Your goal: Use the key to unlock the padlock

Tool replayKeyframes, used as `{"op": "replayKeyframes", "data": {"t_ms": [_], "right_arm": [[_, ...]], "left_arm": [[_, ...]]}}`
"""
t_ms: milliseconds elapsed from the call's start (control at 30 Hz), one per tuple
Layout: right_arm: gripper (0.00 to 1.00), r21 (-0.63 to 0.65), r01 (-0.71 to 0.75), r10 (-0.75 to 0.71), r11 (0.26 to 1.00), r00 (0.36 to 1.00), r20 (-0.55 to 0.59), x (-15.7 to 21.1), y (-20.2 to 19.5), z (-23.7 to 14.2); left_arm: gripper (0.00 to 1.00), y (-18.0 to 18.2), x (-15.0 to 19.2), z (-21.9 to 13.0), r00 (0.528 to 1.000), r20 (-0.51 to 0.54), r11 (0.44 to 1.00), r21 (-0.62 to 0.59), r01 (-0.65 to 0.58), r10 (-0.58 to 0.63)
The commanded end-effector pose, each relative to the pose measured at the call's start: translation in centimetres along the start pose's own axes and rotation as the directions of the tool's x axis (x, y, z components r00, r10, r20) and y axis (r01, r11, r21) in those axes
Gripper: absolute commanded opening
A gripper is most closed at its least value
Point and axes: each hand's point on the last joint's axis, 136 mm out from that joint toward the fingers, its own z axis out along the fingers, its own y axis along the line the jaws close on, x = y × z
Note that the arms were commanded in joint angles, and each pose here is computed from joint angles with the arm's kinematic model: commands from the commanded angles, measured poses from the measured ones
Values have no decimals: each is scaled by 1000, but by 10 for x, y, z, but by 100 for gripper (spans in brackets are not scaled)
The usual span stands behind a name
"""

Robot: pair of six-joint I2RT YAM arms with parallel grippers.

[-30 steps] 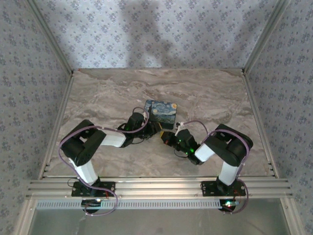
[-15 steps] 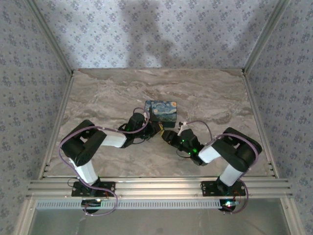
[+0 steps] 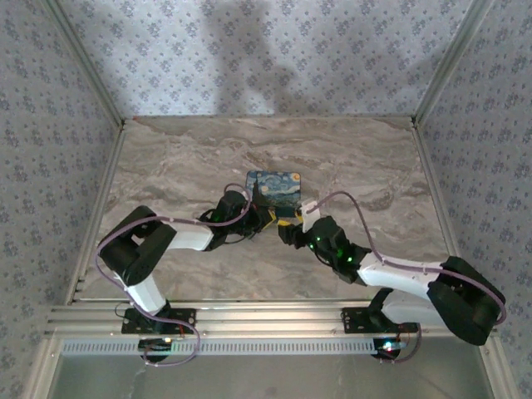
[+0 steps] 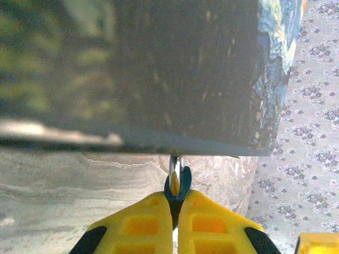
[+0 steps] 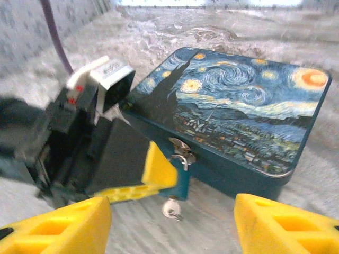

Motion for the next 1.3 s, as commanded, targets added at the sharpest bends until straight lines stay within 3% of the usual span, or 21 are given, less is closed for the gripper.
{"op": "replayKeyframes", "data": {"t_ms": [0, 167, 367, 800, 1067, 1267], "right_arm": [[65, 58, 404, -403, 913, 915, -33, 15, -2, 0], [66, 24, 634, -632, 773, 773, -66, 37, 13, 13], [66, 13, 703, -701, 712, 711, -62, 52, 18, 23], [65, -23, 712, -712, 702, 702, -12, 53, 23, 28], [48, -15, 693, -693, 720, 720, -38, 57, 20, 35], [43, 10, 687, -686, 727, 727, -44, 55, 16, 38]], "left_arm": [[0, -18, -1, -7, 999, 7, 999, 32, 33, -33], [0, -23, 0, -10, 999, 4, 998, 40, 43, -43], [0, -24, 0, -14, 999, 10, 998, 36, 43, -43], [0, -27, 2, -13, 999, 5, 999, 40, 37, -37], [0, -27, 4, -11, 999, -2, 999, 39, 35, -35], [0, -27, 4, -10, 999, -3, 999, 36, 34, -34]]}}
